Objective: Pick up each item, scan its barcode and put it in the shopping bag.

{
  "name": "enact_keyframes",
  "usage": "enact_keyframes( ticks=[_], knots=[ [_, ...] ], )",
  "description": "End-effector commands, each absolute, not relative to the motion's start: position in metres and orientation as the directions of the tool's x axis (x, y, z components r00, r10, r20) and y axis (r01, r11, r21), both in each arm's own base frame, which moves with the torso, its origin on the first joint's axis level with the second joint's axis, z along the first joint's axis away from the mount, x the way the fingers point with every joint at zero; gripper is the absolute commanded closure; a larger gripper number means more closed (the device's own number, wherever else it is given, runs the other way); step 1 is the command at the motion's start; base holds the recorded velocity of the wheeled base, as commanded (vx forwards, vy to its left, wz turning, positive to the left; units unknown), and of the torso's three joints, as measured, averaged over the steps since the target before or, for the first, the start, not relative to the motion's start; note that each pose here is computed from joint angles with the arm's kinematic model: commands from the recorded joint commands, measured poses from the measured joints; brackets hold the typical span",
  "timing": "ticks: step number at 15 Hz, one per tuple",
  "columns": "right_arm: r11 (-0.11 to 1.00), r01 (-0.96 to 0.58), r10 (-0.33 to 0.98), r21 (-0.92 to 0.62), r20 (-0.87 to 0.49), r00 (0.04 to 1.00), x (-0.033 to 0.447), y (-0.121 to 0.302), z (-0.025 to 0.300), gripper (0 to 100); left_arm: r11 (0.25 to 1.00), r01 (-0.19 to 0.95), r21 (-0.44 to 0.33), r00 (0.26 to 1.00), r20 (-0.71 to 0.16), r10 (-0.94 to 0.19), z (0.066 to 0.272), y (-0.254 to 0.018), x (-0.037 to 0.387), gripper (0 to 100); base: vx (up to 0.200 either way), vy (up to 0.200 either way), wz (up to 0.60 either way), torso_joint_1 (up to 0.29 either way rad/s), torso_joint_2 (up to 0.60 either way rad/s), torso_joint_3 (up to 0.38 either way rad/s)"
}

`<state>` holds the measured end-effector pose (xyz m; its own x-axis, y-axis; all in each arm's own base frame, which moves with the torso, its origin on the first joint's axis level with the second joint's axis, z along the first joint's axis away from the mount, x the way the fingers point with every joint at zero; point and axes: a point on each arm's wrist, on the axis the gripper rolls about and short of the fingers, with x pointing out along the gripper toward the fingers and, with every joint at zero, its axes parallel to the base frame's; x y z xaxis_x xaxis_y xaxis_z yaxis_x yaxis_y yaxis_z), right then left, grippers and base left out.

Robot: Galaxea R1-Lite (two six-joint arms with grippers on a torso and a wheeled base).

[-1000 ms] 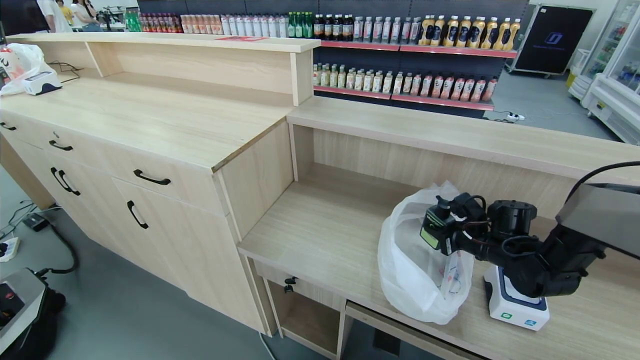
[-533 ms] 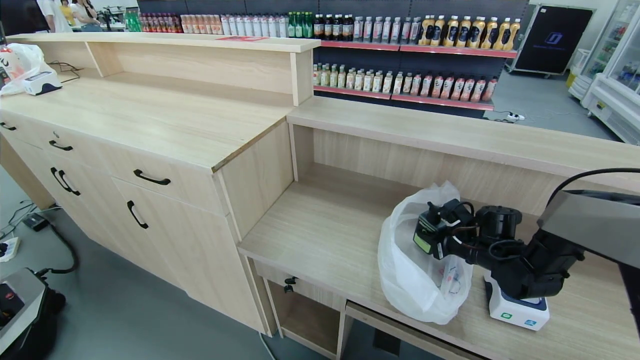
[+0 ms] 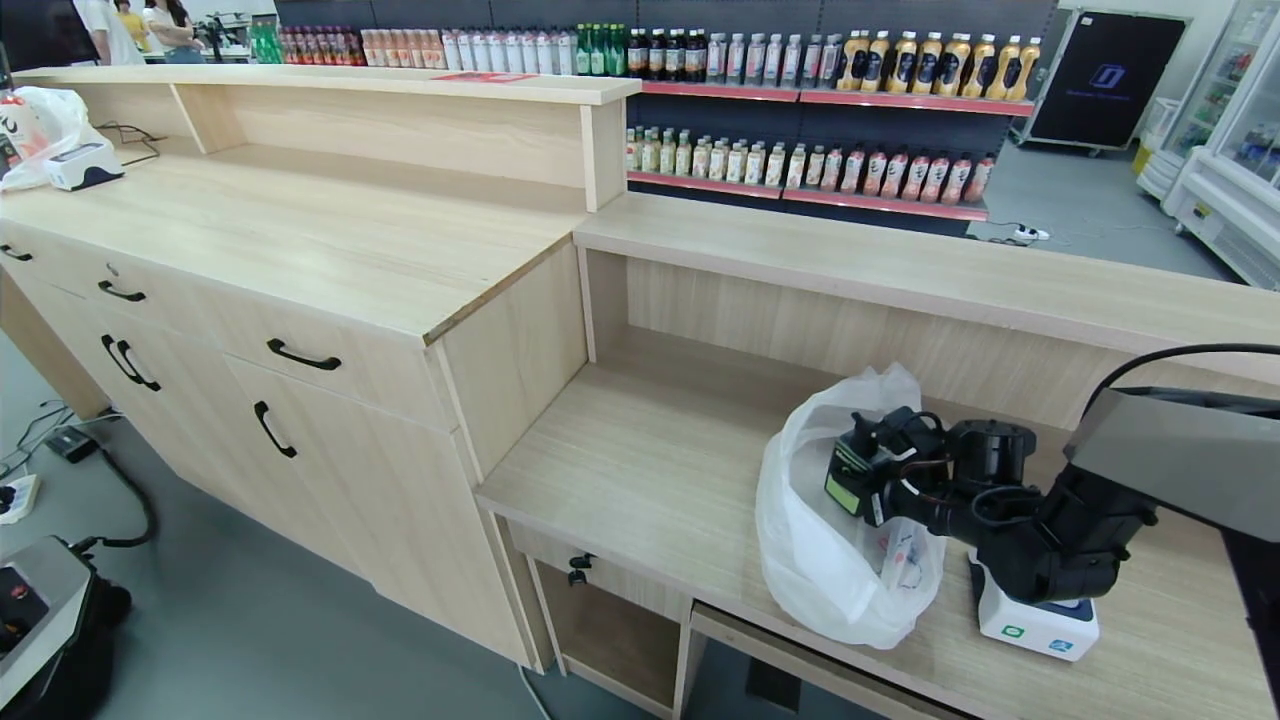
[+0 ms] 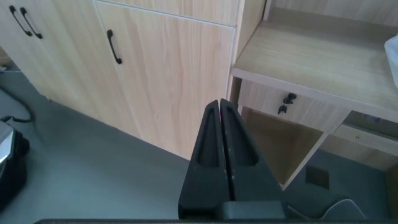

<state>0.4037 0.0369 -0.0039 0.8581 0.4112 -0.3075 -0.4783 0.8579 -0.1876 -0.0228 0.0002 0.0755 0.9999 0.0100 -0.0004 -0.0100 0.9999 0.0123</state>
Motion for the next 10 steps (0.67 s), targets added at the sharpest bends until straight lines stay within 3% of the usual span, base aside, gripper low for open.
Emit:
enact_keyframes(
  ticks=[1, 4, 5, 10],
  knots=[
    [0.857, -0.481, 0.413, -0.184, -0.314, 0.855, 0.404, 0.037, -0.007, 100, 1.0, -0.011, 0.012, 1.0, 0.0, 0.011, 0.075, 0.0, -0.023, 100, 0.0, 0.0, 0.0, 0.0, 0.0, 0.0],
    [0.858, -0.479, 0.411, -0.185, -0.31, 0.857, 0.403, 0.037, -0.009, 100, 1.0, -0.011, 0.012, 1.0, 0.0, 0.011, 0.075, 0.0, -0.023, 100, 0.0, 0.0, 0.0, 0.0, 0.0, 0.0],
    [0.858, -0.479, 0.411, -0.184, -0.312, 0.857, 0.402, 0.037, -0.009, 0, 1.0, -0.011, 0.012, 1.0, 0.0, 0.011, 0.075, 0.0, -0.023, 100, 0.0, 0.0, 0.0, 0.0, 0.0, 0.0],
    [0.874, -0.46, 0.414, -0.156, -0.255, 0.874, 0.405, 0.037, 0.014, 0, 1.0, -0.011, 0.012, 1.0, 0.0, 0.011, 0.075, 0.0, -0.023, 100, 0.0, 0.0, 0.0, 0.0, 0.0, 0.0]
  ],
)
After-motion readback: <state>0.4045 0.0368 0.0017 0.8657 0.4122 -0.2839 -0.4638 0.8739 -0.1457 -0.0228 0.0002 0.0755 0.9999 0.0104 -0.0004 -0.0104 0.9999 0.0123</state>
